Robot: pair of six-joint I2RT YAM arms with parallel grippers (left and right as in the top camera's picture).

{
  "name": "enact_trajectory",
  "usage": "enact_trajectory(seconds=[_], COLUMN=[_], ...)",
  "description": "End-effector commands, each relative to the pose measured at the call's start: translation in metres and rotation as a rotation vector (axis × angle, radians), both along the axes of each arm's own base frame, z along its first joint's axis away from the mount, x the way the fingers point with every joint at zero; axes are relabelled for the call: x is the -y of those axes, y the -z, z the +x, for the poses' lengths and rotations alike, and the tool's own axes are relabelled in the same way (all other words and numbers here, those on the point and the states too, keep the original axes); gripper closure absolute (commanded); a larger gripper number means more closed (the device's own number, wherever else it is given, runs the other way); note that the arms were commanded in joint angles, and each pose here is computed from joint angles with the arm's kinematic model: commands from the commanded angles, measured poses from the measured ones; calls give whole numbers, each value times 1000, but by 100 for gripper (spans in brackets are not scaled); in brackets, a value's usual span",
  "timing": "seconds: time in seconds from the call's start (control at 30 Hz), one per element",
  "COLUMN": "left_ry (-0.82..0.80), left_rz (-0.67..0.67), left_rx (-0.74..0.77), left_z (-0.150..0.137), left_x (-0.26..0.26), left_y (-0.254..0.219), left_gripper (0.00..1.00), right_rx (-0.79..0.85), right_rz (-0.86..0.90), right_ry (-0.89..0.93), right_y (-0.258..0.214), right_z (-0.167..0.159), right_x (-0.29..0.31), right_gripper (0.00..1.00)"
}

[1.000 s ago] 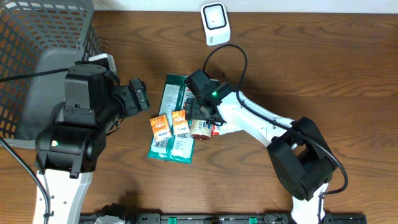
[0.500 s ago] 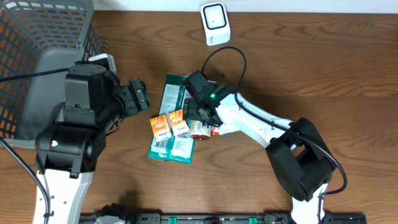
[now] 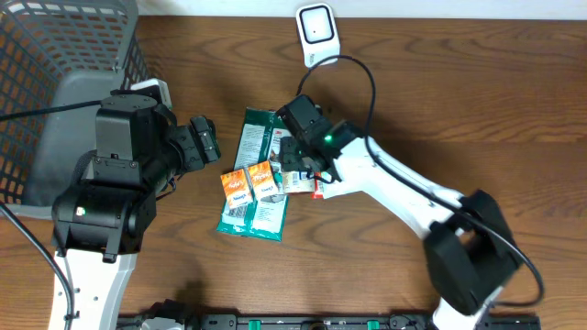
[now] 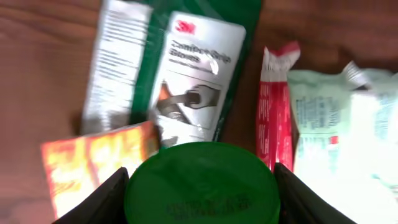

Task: Scan the item barcode
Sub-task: 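Grasp the green-lidded jar by the lid with the right gripper and lift, then carry the jar to the right and set it on the table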

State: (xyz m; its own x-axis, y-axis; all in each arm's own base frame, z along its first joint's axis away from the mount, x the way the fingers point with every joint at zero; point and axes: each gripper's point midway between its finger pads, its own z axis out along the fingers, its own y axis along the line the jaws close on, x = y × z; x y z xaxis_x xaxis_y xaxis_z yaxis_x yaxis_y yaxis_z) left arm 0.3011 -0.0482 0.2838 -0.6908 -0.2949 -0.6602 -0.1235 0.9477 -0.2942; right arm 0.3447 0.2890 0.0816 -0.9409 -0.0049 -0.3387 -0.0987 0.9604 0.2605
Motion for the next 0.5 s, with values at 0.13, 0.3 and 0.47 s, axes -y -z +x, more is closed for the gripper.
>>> enact_trajectory(seconds=[0.13, 0.3, 0.47], left_ry=[-13, -13, -13], left_rz=[11, 11, 11], left_rx=[14, 14, 14], left_z=[1, 1, 1], left_x=[-4, -4, -4], left_y=[-5, -5, -5], left_gripper=[10, 10, 10], right_rx=[148, 131, 110], right_rz=[-198, -286, -305], right_ry=[50, 157, 266], right_y=[-49, -50, -46], right_z=[9, 21, 36], right_x=[65, 114, 157], right_gripper=[55, 55, 59])
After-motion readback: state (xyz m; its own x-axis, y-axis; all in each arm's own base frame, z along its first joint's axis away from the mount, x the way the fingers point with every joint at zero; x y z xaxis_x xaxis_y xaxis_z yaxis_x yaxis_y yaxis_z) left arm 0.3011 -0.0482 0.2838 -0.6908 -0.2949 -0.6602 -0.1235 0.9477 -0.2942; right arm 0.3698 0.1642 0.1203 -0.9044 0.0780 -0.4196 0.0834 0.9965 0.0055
